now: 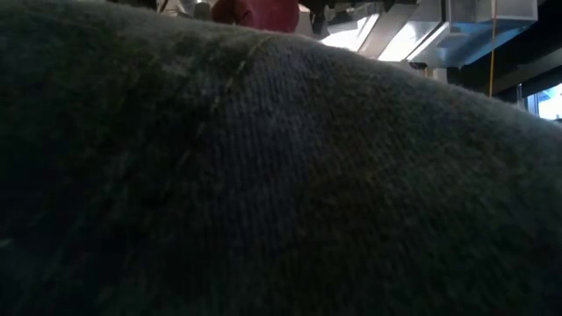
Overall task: Pick & Place hat
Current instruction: Put the maroon cap into the left transparent bin
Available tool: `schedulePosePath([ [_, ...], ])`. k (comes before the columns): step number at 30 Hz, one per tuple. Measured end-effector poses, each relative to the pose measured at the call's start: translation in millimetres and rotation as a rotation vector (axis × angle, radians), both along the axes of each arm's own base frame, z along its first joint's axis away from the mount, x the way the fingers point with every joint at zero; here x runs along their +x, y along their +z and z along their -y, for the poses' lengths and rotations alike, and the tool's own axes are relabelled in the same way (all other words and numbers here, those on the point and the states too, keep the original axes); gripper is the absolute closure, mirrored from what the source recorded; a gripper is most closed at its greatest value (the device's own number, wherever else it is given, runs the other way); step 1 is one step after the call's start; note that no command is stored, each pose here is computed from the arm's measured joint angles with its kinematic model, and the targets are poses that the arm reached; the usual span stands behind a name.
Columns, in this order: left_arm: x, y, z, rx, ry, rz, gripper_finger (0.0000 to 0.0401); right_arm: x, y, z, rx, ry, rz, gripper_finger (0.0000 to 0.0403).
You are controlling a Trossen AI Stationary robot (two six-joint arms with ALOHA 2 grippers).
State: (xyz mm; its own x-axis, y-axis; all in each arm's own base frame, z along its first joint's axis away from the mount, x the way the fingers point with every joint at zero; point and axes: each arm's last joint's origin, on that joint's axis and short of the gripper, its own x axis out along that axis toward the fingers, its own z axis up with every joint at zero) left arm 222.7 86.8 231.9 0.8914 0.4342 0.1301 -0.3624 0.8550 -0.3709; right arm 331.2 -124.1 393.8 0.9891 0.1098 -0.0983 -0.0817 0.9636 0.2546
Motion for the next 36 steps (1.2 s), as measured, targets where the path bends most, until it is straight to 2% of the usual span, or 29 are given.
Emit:
schedulePosePath([
  [10, -2, -1, -5, -0.018, 0.054, -0.004, 0.0385, -1, 0, 3, -0.005, -0.001, -0.002, 0.0386],
  [16, -2, -1, -5, -0.010, -0.013, -0.011, 0.0348, -2, -1, 4, -0.023, -0.004, -0.009, 0.0386],
  [23, -1, -3, -4, -0.043, -0.118, -0.021, 0.0283, -14, 5, 10, -0.063, -0.044, -0.022, 0.0386],
  [28, -1, -3, -1, -0.047, -0.203, -0.024, 0.0256, -23, 8, 12, -0.114, -0.109, -0.053, 0.0386],
  [31, -2, -7, -5, -0.074, -0.161, -0.061, 0.0252, -30, 14, 11, -0.149, -0.145, -0.042, 0.0386],
  [33, -4, -12, -8, -0.118, -0.088, -0.094, 0.0252, -34, 18, 10, -0.161, -0.160, -0.034, 0.0386],
  [36, -5, -12, -13, -0.161, 0.027, -0.073, 0.0254, -36, 20, 9, -0.162, -0.159, -0.025, 0.0386],
])
